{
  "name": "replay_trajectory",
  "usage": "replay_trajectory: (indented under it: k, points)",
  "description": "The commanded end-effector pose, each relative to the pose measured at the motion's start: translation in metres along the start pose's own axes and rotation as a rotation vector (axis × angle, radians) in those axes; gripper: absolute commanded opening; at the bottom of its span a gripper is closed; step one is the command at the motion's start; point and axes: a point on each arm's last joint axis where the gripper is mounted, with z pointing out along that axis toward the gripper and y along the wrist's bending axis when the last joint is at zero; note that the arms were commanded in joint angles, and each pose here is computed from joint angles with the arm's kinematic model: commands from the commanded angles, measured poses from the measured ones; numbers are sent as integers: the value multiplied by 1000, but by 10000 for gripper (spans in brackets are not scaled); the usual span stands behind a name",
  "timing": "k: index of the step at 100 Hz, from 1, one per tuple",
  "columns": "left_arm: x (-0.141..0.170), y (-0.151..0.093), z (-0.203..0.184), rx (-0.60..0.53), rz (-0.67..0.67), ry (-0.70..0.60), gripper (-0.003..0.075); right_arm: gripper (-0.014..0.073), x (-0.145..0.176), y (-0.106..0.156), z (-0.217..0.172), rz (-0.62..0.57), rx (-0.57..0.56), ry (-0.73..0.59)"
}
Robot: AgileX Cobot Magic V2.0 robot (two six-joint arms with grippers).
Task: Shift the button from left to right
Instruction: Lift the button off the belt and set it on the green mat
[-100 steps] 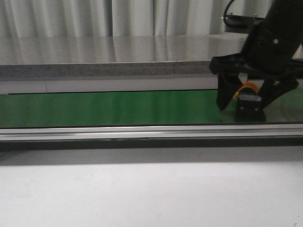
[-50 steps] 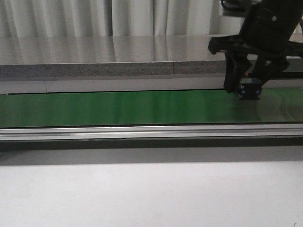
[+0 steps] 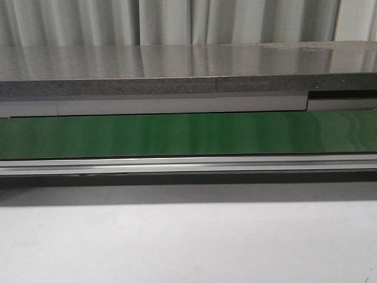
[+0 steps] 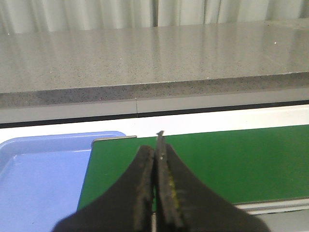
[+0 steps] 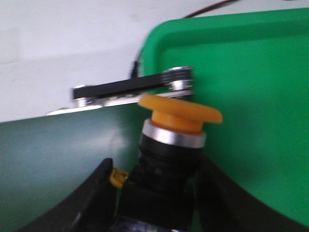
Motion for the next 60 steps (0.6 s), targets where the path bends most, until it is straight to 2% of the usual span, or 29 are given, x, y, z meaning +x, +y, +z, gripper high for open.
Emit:
replay_trajectory:
  k: [1,11,23,60]
  points:
    - [-16,0,-1,-3,-7,-102,-20,204,-14,-36,-18,47,73,-122]
    - [-16,0,-1,-3,-7,-102,-20,204,-8,-65,0,82,115,-78]
    - [-16,0,-1,-3,-7,-102,-20,204,1,-84,24,87,134,5]
    - [-16,0,-1,-3,-7,-102,-20,206,18,-86,74,102,108,164]
